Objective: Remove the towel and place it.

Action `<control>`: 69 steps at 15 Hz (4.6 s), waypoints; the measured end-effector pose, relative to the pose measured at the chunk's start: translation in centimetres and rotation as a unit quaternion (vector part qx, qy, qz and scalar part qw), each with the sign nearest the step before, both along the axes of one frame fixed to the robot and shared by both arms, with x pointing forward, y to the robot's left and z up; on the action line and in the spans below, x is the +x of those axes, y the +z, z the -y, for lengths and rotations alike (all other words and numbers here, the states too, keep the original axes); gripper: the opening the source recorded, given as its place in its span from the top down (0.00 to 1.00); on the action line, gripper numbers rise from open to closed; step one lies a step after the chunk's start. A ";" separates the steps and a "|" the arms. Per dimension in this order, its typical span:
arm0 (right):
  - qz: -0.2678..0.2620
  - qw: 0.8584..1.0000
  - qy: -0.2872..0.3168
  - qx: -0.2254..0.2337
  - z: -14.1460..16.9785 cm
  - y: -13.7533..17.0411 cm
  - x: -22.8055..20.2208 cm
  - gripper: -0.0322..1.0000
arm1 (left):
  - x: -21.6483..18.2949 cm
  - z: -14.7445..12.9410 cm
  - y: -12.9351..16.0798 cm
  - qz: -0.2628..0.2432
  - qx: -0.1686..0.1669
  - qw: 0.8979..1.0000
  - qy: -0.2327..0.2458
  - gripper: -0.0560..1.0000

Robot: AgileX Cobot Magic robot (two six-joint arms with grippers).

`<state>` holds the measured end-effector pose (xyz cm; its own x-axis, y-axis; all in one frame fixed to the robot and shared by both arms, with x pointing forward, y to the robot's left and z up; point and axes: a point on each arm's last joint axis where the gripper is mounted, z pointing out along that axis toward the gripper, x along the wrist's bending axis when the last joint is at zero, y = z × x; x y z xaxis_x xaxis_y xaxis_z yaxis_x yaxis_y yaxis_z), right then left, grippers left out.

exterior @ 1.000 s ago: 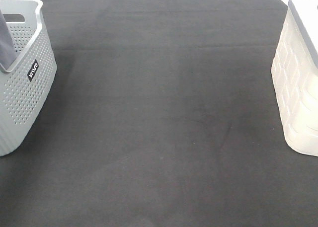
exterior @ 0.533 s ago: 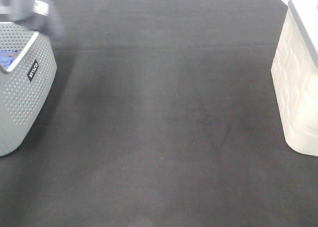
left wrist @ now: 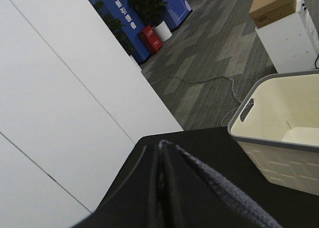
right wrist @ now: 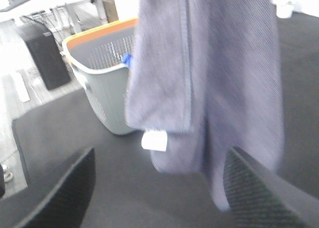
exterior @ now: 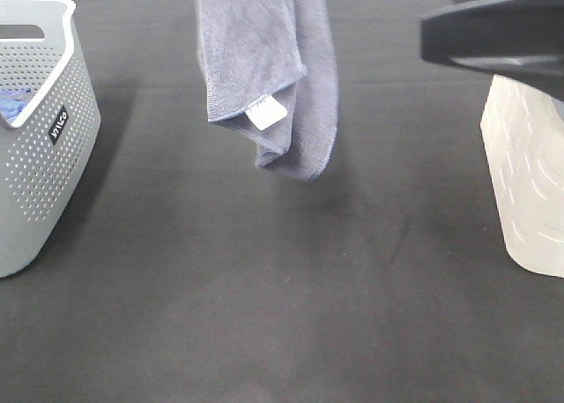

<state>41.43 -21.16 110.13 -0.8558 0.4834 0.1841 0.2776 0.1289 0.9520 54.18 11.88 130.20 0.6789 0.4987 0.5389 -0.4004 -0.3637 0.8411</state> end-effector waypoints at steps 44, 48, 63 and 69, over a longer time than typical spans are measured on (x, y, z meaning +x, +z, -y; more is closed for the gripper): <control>-0.076 0.995 0.060 -0.038 -4.8 -9.2 8.8 0.72 | 0.7 5.1 -3.2 0.021 0.053 0.996 -0.069 0.95; -0.086 0.993 0.064 -0.051 -4.6 -8.2 7.8 0.78 | 0.8 5.1 -3.2 0.023 0.057 0.996 -0.067 0.95; -0.066 0.991 0.029 -0.114 -2.6 -2.7 2.8 0.97 | 4.3 6.3 -7.8 -0.051 0.103 0.993 -0.027 0.95; -0.135 0.982 0.034 -0.129 -3.1 -5.9 4.9 0.82 | 4.0 6.7 -7.6 -0.060 0.085 0.994 -0.037 0.95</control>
<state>46.34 -18.08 104.18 -0.8244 0.4874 0.2878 0.4984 0.3838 0.7774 58.21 5.16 122.56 0.7752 0.3533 0.5236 -0.3310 -0.4788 0.8131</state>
